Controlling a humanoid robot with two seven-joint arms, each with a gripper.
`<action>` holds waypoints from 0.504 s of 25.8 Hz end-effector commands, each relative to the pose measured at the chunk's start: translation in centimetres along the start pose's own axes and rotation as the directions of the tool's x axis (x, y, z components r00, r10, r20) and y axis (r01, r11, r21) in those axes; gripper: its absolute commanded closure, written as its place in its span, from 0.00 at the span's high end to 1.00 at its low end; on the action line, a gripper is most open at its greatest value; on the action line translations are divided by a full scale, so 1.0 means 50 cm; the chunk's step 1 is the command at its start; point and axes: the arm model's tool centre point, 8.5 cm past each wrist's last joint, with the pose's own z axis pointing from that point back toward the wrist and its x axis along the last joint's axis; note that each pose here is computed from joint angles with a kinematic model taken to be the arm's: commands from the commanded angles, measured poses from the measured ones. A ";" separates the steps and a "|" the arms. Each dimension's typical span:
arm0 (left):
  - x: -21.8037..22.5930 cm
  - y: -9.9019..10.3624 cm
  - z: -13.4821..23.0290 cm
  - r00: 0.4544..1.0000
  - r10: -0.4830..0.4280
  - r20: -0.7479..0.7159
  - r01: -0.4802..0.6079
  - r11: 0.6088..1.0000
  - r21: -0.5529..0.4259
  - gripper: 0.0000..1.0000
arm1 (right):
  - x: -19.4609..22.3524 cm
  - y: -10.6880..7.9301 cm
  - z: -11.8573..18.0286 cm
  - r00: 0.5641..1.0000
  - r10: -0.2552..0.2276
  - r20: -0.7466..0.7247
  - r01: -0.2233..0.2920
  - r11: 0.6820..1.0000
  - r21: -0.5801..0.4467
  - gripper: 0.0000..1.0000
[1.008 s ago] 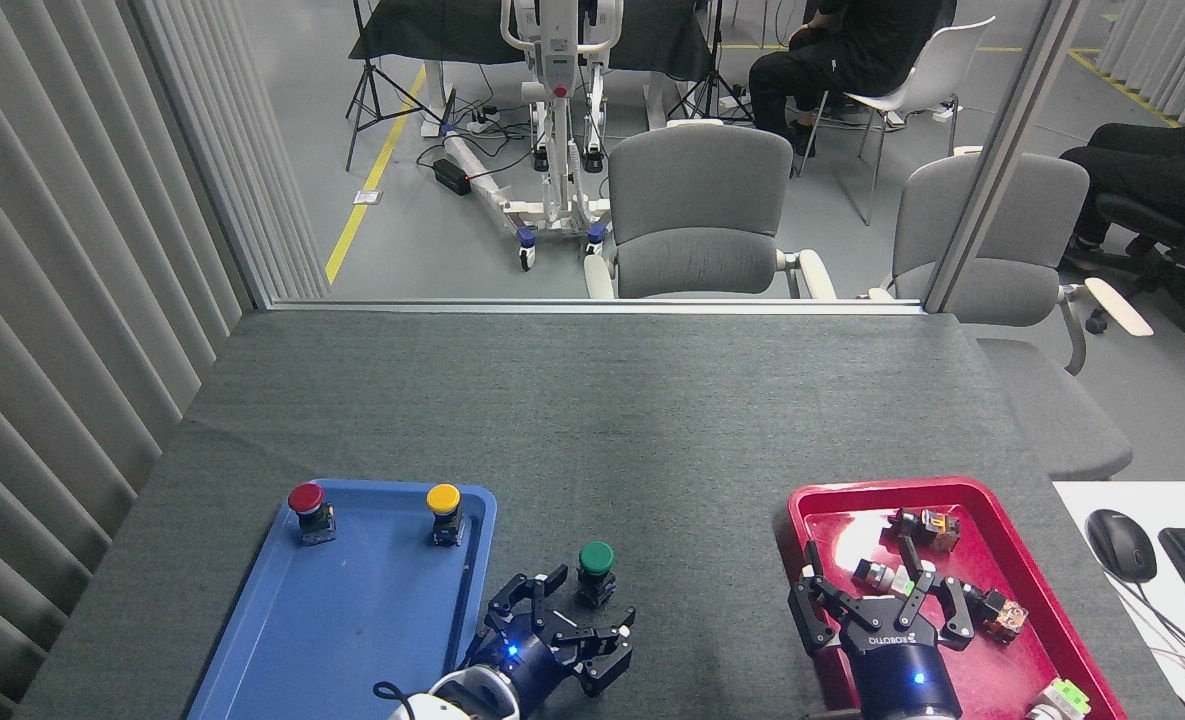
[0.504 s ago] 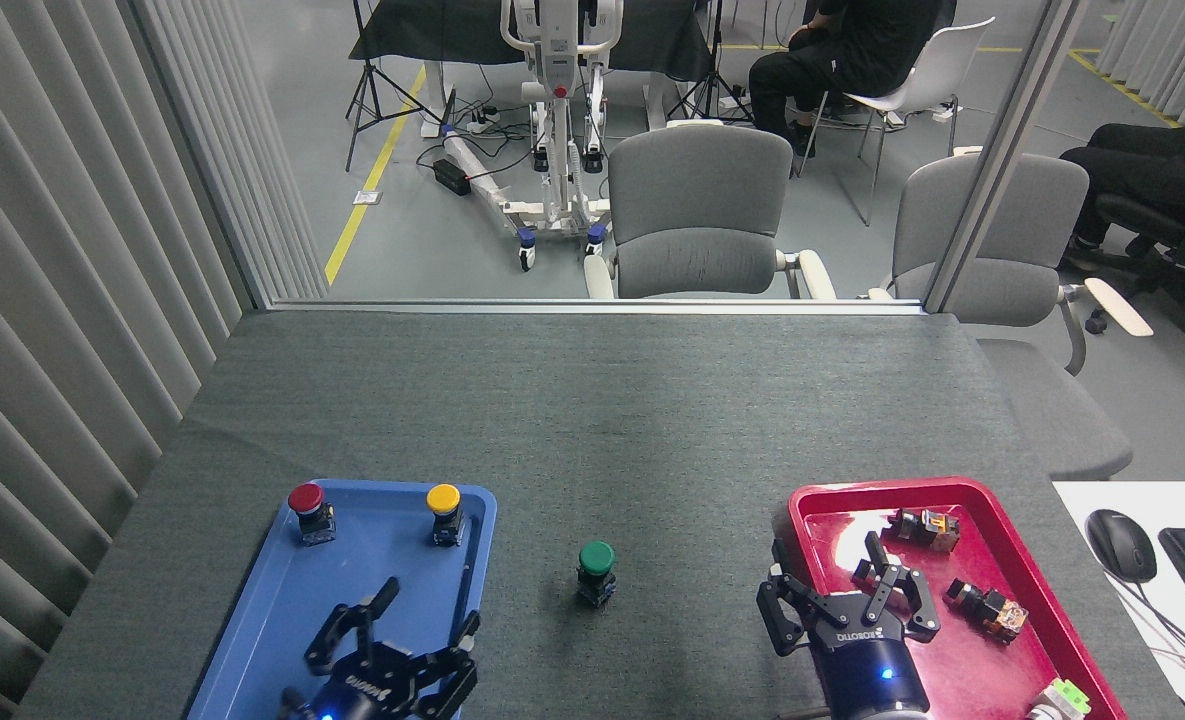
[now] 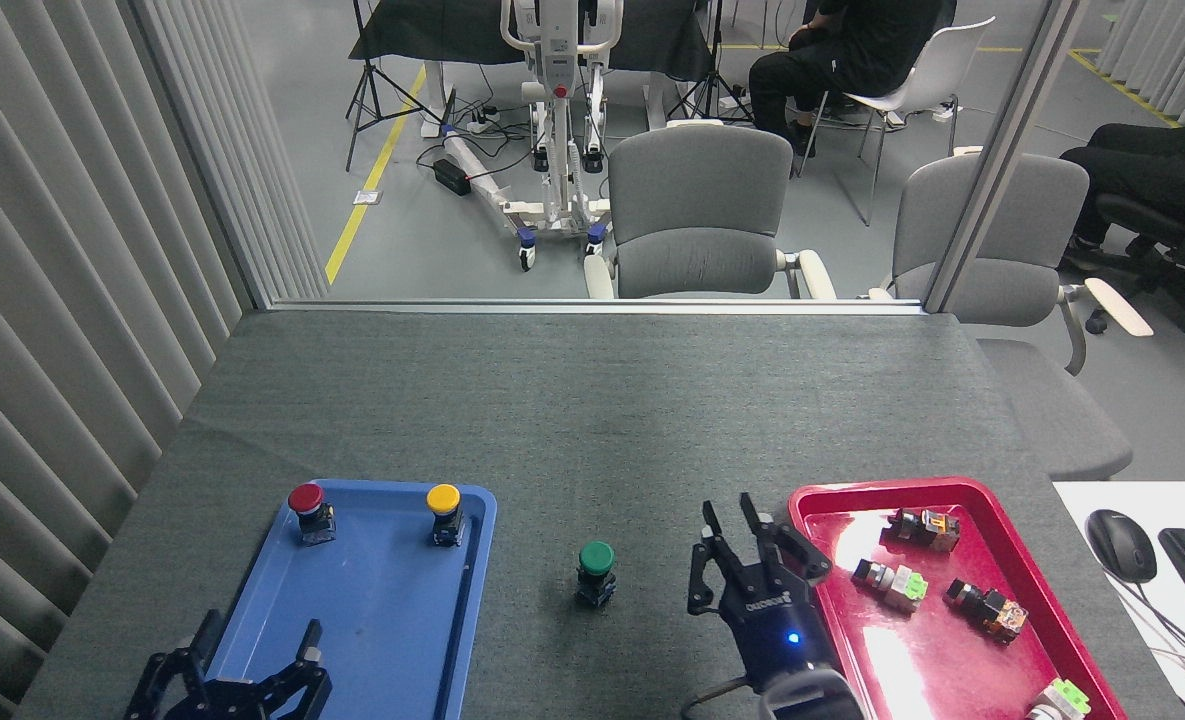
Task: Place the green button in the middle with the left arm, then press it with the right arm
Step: 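Move the right gripper over the green button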
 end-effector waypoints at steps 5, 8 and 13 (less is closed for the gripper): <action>-0.055 -0.009 0.034 0.999 -0.020 -0.042 0.019 0.999 -0.032 0.99 | 0.107 0.013 -0.057 0.987 0.058 0.152 -0.063 0.998 0.030 0.18; -0.055 -0.010 0.034 0.999 -0.022 -0.037 0.021 0.999 -0.034 0.99 | 0.143 0.026 -0.054 0.981 0.052 0.188 -0.062 0.997 0.052 0.05; -0.073 -0.007 0.041 0.998 -0.051 -0.033 0.050 0.998 -0.042 0.99 | 0.192 0.055 -0.049 0.980 -0.007 0.198 -0.015 0.994 0.111 0.05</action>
